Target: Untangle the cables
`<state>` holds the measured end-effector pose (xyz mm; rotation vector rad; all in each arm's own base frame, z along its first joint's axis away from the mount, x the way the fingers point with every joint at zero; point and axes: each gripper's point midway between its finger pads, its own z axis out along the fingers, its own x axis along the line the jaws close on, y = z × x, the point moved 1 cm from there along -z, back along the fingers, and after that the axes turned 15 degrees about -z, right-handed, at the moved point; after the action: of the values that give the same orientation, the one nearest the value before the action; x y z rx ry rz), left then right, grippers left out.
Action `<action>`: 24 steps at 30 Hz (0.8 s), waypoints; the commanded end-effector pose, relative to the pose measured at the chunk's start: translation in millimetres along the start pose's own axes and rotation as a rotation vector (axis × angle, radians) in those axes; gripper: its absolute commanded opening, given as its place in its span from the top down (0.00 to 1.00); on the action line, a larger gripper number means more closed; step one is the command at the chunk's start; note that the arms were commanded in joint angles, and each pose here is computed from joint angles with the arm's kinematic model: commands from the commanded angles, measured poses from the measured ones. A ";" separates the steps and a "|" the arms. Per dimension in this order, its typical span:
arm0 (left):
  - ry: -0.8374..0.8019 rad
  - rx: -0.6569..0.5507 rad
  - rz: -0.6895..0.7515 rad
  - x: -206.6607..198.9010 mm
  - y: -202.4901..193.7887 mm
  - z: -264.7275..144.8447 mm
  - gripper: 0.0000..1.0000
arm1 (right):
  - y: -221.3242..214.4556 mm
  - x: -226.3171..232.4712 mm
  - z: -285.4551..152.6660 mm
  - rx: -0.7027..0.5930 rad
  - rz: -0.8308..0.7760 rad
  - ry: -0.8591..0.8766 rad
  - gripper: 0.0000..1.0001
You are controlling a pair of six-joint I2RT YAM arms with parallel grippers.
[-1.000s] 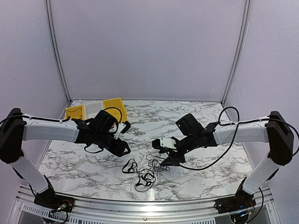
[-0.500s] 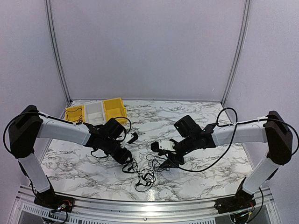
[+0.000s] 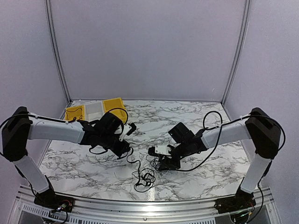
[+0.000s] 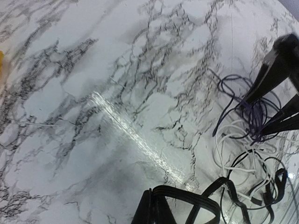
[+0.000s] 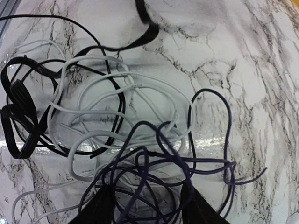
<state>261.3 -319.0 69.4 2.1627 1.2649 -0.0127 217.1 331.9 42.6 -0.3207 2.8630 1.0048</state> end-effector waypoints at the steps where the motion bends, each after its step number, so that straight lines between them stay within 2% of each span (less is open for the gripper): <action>1: 0.017 -0.286 -0.005 -14.9 68.5 -63.9 1.00 | 4.9 -17.8 5.5 0.014 0.024 -0.058 0.59; 4: 0.016 -0.447 -0.021 -24.4 102.3 -117.2 1.00 | -2.8 -20.3 10.1 0.047 0.031 -0.065 0.72; 9: -0.046 -0.715 -0.023 -49.8 148.3 -223.1 1.00 | -9.5 -25.1 10.8 0.072 0.042 -0.080 0.76; 13: -0.121 -0.874 -0.011 -70.6 169.0 -296.7 1.00 | -13.5 -29.6 8.1 0.076 0.056 -0.089 0.77; 24: -0.243 -1.059 0.005 -99.1 188.1 -393.8 1.00 | -30.9 -45.3 -1.0 0.111 0.092 -0.124 0.79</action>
<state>251.2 -264.5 477.3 1.2626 0.8673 0.3227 252.0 321.3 31.5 -0.1564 2.8435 0.9081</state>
